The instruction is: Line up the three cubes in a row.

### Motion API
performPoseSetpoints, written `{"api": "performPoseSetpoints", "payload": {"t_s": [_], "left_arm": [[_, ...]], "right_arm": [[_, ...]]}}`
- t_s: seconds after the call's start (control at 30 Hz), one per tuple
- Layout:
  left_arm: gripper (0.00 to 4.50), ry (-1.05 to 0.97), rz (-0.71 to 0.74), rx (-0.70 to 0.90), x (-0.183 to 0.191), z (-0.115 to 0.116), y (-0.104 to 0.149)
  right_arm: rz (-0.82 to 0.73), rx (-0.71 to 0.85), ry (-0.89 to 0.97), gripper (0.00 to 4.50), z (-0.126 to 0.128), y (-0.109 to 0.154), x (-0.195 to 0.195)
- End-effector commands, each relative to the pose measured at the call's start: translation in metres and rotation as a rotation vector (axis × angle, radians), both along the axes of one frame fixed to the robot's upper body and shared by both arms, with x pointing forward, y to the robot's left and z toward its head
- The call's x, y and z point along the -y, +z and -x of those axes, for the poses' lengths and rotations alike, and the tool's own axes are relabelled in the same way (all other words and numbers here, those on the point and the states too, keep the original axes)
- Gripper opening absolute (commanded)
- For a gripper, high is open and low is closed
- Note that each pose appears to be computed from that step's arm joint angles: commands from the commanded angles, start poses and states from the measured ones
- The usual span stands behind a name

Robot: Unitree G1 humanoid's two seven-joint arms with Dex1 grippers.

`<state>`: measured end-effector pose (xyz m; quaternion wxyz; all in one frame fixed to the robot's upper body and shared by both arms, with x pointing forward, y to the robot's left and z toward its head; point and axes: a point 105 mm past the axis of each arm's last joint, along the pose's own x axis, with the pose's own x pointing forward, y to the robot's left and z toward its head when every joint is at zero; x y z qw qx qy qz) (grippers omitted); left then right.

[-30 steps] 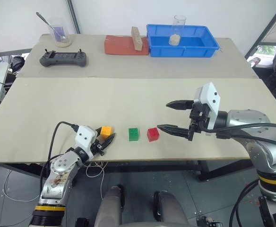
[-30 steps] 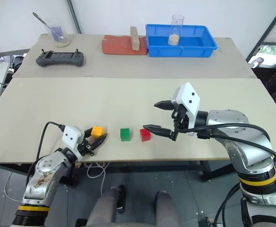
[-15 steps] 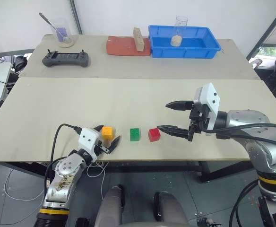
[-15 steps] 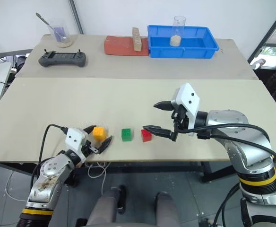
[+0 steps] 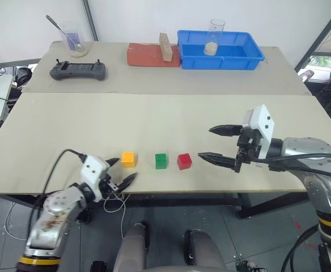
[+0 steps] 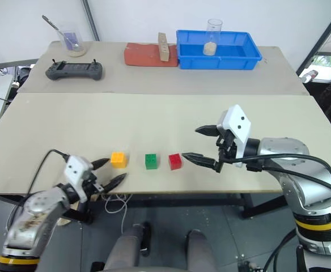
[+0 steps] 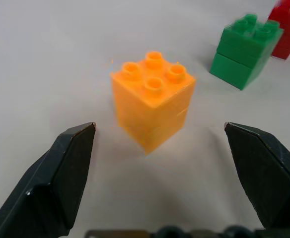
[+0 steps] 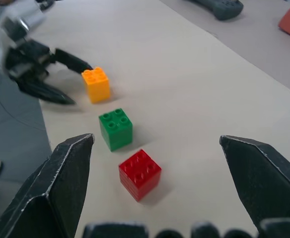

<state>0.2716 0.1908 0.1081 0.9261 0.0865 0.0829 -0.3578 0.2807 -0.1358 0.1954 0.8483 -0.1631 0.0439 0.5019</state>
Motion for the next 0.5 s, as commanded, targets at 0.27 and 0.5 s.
{"api": "performPoseSetpoints", "payload": {"t_s": [0.27, 0.5], "left_arm": [[4.42, -0.293, -0.184, 0.076, -0.026, -0.026, 0.129], [4.42, -0.365, -0.228, 0.065, -0.018, -0.034, 0.120]], "right_arm": [[0.073, 0.023, 0.075, 4.50, 0.021, 0.026, 0.021], [0.076, 0.029, 0.082, 4.50, 0.022, 0.035, 0.018]]}}
